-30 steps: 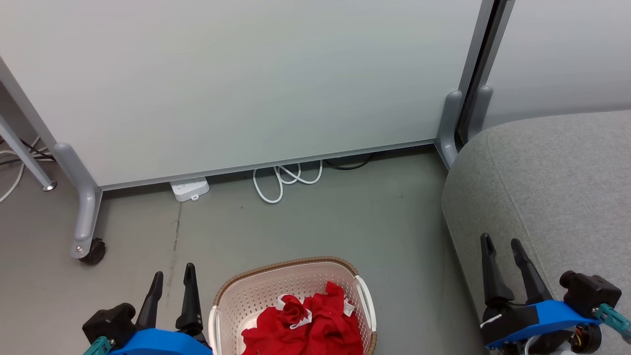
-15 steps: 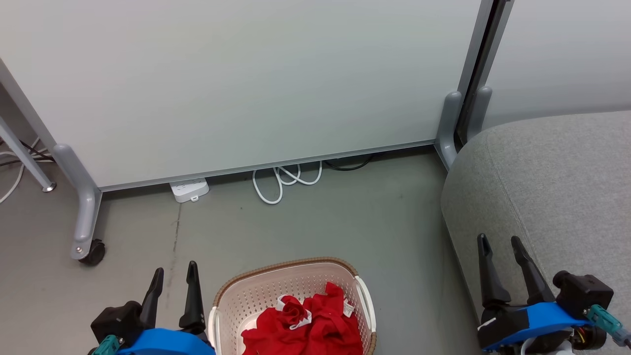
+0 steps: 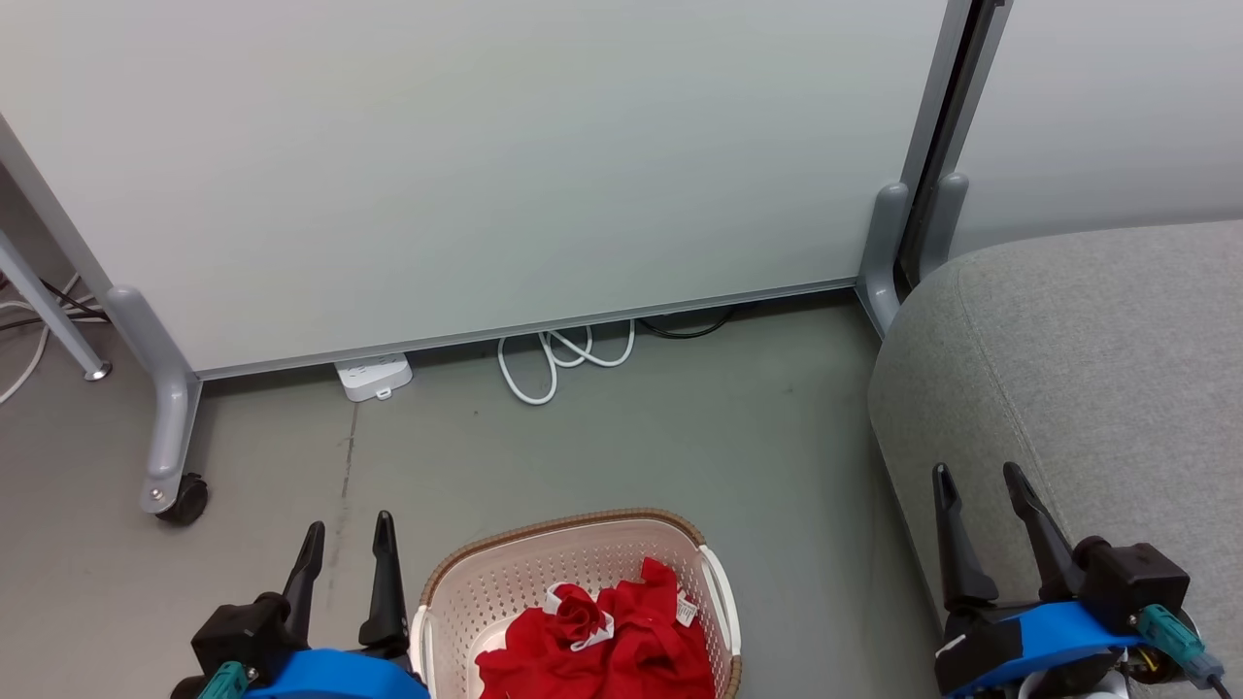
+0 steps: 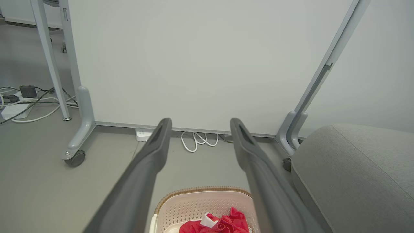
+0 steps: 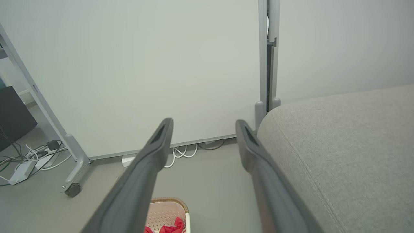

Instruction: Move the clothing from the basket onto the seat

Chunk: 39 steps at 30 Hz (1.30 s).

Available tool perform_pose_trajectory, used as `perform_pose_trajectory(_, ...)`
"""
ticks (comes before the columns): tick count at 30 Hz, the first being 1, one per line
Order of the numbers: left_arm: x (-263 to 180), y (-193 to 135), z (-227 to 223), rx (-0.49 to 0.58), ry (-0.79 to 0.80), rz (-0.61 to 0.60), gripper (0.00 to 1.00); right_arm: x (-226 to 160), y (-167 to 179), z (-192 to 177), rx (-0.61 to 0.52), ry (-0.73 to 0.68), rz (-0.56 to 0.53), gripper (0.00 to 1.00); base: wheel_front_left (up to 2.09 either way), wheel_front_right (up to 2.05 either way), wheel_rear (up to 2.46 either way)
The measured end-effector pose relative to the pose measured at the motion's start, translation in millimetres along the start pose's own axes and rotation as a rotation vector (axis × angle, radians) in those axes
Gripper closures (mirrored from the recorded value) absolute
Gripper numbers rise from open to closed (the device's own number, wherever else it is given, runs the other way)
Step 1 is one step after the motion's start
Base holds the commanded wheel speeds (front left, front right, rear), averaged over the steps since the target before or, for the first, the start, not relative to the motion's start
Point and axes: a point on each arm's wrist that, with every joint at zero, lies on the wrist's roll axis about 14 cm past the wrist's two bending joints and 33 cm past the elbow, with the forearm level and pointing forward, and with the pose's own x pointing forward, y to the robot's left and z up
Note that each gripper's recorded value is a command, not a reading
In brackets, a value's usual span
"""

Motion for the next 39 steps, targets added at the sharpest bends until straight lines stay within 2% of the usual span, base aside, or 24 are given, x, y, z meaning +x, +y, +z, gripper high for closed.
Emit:
perform_pose_trajectory(13,1,-3,-1,0.077,-0.011,-0.014,0.0,0,2,2,-0.085,-0.009,0.014,0.0,0.0,0.0,0.0)
perform_pose_trajectory(29,1,1,-4,0.072,-0.002,-0.005,0.0,0,2,0,-0.082,-0.005,0.014,0.0,0.0,0.0,0.0)
perform_pose_trajectory(39,23,-15,-48,0.05,0.144,-0.066,0.0,24,2,3,-0.077,-0.025,0.022,0.0,0.0,0.0,0.0)
